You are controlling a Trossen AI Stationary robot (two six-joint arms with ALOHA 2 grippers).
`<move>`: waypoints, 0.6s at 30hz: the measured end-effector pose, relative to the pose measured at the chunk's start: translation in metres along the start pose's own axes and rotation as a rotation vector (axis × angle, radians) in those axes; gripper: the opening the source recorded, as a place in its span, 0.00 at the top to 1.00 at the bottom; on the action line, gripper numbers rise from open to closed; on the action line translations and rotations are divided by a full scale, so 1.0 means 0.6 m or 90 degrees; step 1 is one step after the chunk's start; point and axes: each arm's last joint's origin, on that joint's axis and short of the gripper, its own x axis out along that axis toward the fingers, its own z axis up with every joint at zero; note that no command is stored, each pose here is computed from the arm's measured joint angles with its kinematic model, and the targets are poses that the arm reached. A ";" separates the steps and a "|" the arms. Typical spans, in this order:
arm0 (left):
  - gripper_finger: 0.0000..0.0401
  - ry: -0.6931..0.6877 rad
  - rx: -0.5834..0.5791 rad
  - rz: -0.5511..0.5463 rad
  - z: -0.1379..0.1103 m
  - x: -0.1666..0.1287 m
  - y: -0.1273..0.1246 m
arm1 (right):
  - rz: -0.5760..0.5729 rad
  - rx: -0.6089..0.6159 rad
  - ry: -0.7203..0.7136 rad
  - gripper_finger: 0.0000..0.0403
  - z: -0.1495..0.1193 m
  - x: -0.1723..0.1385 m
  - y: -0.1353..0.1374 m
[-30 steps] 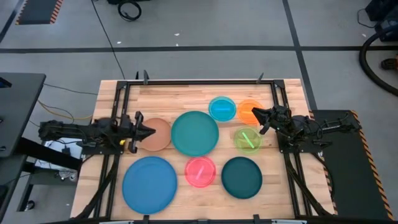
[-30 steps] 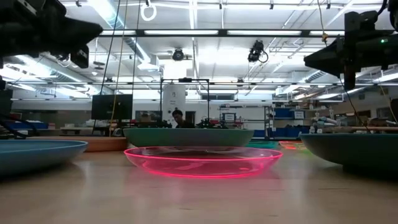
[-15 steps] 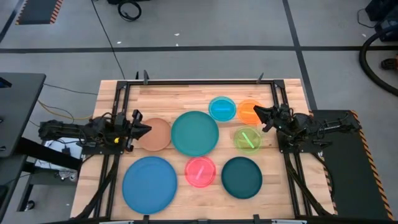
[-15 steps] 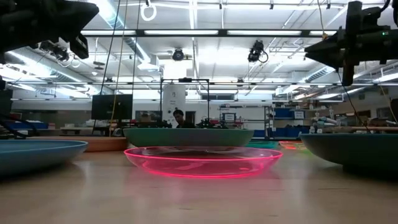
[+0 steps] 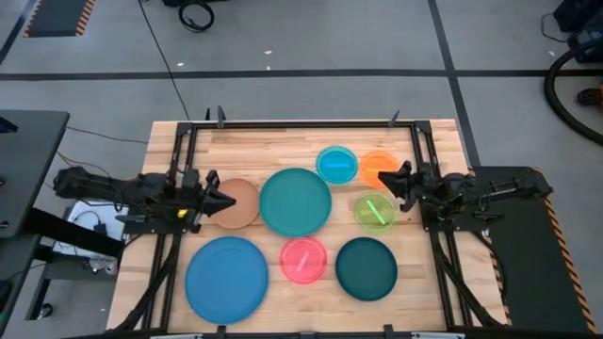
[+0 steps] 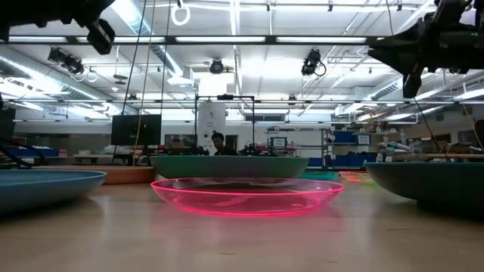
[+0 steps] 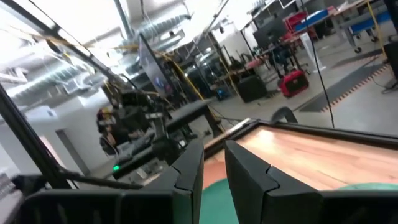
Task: Stack plastic plates
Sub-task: Stack the green plate on top of the blue plate
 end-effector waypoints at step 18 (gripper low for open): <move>0.93 0.309 0.041 0.016 -0.050 0.059 -0.064 | -0.044 -0.115 0.054 0.81 -0.001 0.041 0.018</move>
